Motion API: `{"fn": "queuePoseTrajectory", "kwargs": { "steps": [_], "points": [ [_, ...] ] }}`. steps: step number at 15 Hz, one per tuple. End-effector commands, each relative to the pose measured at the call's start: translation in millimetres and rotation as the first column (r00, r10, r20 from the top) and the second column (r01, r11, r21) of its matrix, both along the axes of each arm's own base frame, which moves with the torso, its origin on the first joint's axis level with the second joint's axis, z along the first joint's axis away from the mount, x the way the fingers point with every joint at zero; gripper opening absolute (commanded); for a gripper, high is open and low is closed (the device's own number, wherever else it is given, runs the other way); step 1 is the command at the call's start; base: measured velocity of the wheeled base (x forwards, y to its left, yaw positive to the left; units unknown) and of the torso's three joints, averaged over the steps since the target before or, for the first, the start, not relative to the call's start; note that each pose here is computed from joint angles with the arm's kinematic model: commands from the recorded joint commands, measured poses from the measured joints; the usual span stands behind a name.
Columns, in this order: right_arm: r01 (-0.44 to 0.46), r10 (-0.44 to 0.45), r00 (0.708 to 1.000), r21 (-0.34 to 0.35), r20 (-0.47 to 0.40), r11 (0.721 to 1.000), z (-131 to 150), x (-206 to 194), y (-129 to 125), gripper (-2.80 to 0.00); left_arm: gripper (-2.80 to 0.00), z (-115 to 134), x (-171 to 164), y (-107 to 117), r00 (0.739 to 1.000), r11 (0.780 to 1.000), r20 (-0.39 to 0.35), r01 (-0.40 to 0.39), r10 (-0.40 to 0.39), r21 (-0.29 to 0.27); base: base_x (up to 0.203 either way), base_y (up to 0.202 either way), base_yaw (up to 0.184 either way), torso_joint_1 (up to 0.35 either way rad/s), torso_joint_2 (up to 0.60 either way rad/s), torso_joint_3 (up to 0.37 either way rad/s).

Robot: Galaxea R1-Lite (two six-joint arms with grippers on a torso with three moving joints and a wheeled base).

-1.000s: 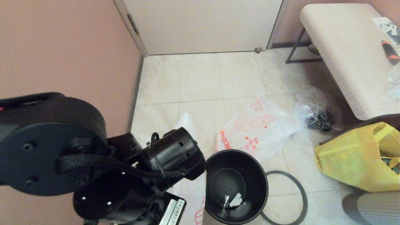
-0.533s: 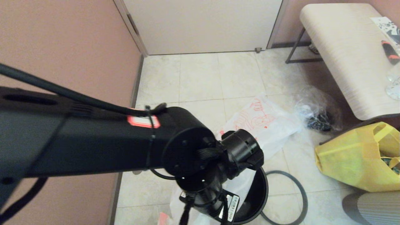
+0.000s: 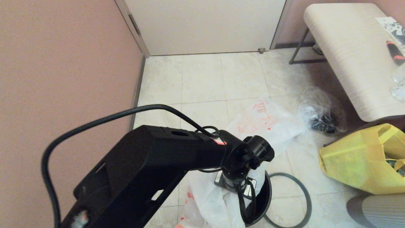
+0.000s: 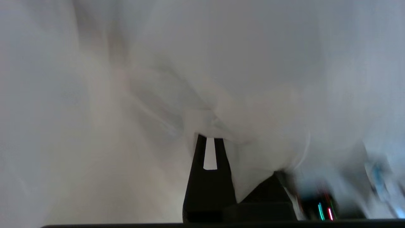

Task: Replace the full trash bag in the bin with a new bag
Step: Put the new garbage bag on the trash can

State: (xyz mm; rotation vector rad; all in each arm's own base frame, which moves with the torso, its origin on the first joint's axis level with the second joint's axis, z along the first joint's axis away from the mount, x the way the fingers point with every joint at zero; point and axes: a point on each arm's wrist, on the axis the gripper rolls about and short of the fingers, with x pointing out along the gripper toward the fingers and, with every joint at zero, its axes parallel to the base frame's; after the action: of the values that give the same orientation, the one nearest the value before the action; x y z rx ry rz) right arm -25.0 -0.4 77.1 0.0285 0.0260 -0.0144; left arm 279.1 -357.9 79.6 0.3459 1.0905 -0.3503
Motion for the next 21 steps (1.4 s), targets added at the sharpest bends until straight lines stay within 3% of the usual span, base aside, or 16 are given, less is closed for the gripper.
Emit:
{"fn": "queuePoseTrajectory", "kwargs": {
  "steps": [1, 4, 9, 10, 11, 15, 21],
  "points": [
    [-0.001, 0.001, 1.0, 0.0, -0.001, 1.0, 0.0, 0.1, 0.0, -2.8, -2.8, -50.8, 24.8, -5.9, 1.0, 1.0, 0.019, -0.013, 0.013, 0.026, 0.0, 0.0, 0.0, 0.0, 0.0, 0.0],
    [-0.002, 0.002, 1.0, 0.0, -0.002, 1.0, 0.0, 0.1, 0.0, -2.8, -2.8, -82.8, 41.8, -14.2, 0.994, 1.0, 0.108, -0.022, 0.023, -0.012, 0.0, 0.0, 0.0, 0.0, 0.0, 0.0],
    [-0.002, 0.002, 1.0, 0.0, -0.001, 1.0, 0.0, 0.1, 0.0, -2.8, -2.8, -116.5, 43.8, -10.9, 0.993, 0.995, 0.12, -0.028, 0.017, 0.091, 0.0, 0.0, 0.0, 0.0, 0.0, 0.0],
    [0.0, 0.0, 1.0, 0.0, -0.001, 1.0, 0.0, 0.1, 0.0, -2.8, -1.25, -117.4, 42.5, -10.5, 0.993, 0.995, 0.119, -0.027, 0.015, 0.098, 0.0, 0.0, 0.0, 0.0, 0.0, 0.0],
    [-0.002, 0.002, 1.0, 0.0, -0.001, 1.0, 0.0, 0.1, 0.0, -2.8, 0.0, -114.1, 41.6, -10.6, 0.993, 0.995, 0.121, -0.027, 0.015, 0.095, 0.0, 0.0, 0.0, 0.0, 0.0, 0.0],
    [-0.001, 0.001, 1.0, 0.0, -0.001, 1.0, 0.0, 0.1, 0.0, -2.8, 0.0, -86.2, 33.7, -12.3, 0.99, 0.998, 0.142, -0.015, 0.006, 0.062, 0.0, 0.0, 0.0, 0.0, 0.0, 0.0],
    [0.0, 0.0, 1.0, 0.0, -0.001, 1.0, 0.0, 0.1, 0.0, -2.8, 0.0, -1.8, -27.6, -14.6, 0.978, 0.996, 0.191, 0.09, -0.085, -0.015, 0.0, 0.0, 0.0, 0.0, 0.0, 0.0]
  ]
}}
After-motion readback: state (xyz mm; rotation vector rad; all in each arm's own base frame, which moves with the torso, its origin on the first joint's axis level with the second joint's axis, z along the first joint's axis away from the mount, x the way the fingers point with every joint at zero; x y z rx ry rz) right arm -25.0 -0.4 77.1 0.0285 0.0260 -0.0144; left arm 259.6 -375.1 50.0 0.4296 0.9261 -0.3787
